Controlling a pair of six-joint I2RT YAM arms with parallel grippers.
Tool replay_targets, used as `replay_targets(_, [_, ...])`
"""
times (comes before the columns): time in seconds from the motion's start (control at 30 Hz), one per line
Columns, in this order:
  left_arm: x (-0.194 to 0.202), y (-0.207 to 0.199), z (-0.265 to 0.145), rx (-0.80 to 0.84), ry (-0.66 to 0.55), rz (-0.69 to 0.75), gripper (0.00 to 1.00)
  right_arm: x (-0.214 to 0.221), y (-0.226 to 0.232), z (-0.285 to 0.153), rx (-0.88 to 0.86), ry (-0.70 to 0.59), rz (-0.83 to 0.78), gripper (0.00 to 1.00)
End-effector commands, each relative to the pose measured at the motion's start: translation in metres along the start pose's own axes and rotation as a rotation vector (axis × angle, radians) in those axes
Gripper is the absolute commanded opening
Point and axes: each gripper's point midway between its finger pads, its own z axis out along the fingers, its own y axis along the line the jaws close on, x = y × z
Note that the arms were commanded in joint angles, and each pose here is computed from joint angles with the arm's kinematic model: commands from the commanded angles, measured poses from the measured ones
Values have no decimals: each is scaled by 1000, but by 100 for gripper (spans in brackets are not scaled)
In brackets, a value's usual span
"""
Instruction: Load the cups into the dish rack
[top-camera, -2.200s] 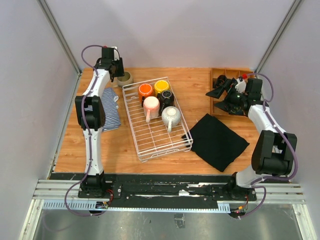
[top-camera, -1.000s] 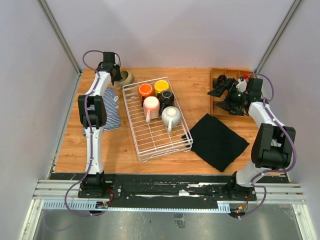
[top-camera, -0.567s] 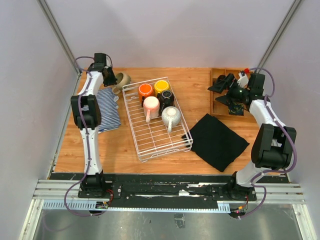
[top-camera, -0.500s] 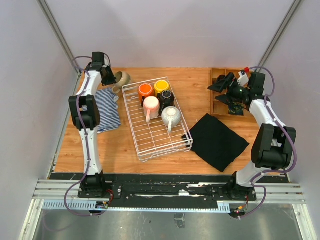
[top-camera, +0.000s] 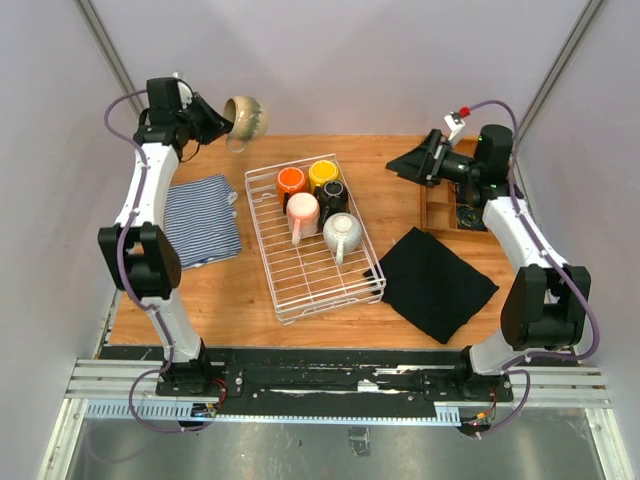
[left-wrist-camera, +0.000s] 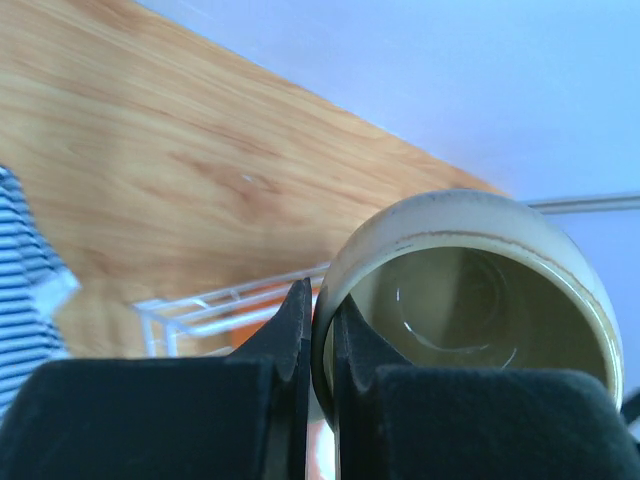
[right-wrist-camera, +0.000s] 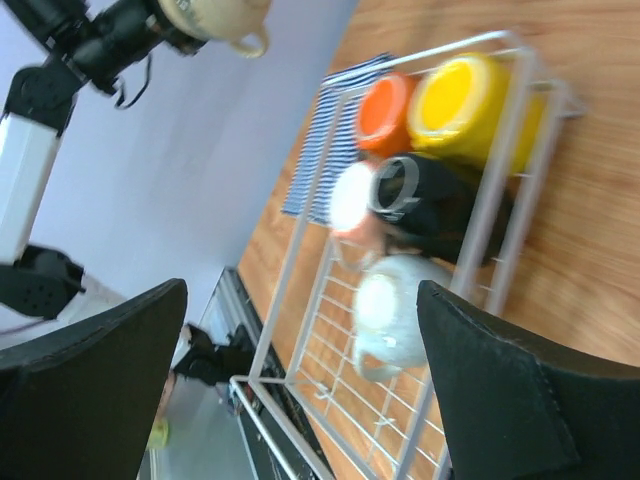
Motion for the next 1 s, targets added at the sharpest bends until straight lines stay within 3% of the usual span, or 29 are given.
replay_targets(0.0, [-6, -72, -61, 270, -42, -123, 0, 17, 93, 19, -263, 36, -231, 97])
replay_targets(0.23, [35, -111, -134, 488, 25, -390, 0, 46, 156, 44, -472, 26, -337, 87])
replay_targets(0.4, [59, -125, -174, 591, 3, -550, 1, 68, 176, 62, -547, 40, -376, 82])
replay_targets(0.67, [116, -150, -199, 676, 118, -731, 1, 106, 191, 85, -654, 123, -363, 80])
replay_targets(0.97, [119, -165, -199, 688, 126, -801, 0, 114, 204, 97, -731, 119, -337, 77])
